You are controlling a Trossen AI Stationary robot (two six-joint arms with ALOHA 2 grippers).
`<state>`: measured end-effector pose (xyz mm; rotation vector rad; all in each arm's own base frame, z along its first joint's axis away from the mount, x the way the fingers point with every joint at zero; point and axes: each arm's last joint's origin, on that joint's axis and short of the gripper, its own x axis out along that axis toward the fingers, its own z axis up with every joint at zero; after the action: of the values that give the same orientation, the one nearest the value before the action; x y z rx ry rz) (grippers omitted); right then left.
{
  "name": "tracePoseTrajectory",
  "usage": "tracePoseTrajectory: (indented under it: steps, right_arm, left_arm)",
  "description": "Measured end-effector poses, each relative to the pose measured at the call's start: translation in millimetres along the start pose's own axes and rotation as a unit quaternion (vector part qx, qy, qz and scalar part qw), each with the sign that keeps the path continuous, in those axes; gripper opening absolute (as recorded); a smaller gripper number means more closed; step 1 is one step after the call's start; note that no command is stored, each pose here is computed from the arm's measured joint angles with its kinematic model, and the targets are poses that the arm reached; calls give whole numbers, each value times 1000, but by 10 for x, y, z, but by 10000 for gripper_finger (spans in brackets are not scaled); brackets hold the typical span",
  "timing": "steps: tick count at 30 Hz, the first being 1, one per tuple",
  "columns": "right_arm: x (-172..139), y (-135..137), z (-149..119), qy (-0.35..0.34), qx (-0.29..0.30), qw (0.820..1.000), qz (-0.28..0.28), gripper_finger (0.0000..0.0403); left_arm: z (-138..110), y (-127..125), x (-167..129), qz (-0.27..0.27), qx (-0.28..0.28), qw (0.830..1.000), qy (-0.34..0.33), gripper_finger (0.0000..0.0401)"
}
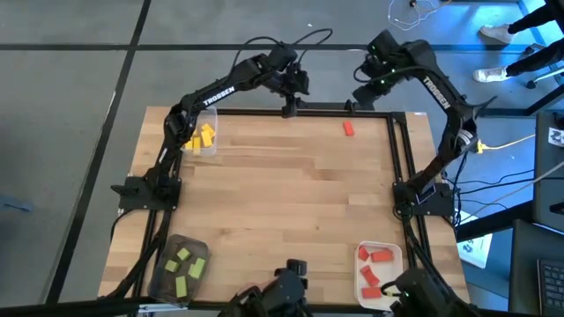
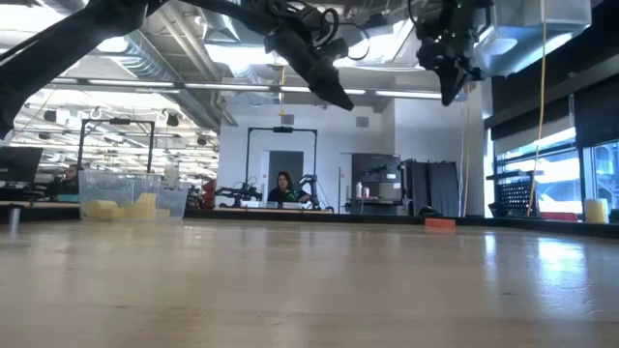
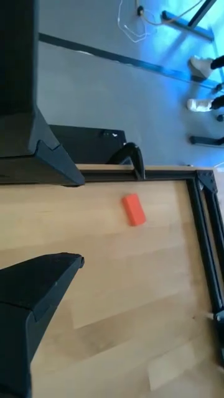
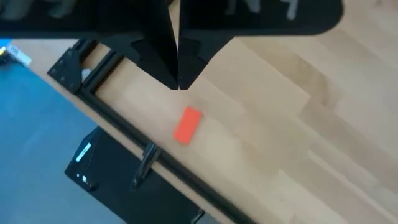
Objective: Sort & place blocks by color
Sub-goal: Put the orange block into the white bin
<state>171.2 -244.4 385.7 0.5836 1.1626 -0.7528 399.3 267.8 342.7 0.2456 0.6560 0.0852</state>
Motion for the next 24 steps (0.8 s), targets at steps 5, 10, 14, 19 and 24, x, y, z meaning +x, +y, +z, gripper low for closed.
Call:
tracePoseTrajectory:
  steps: [5,10,14,19,24]
  right_arm:
    - [33,-9,108,-8,14,1000,-1,40]
    - [194,-25,187,13,41,999,-1,83]
    - [399,-50,272,41,63,997,-21,122]
    - [731,-96,382,84,68,993,-46,158]
    - [1069,-175,460,126,107,986,-4,167]
  left_arm:
    - [-14,3,-3,-2,-1,1000,5,176]
    - [-20,-1,-2,-4,-2,1000,8,176]
    - [-22,-2,-2,-4,-2,1000,8,176]
    - [-28,-1,-1,-5,-3,1000,10,176]
    - [-57,-19,-1,-14,-9,1000,24,176]
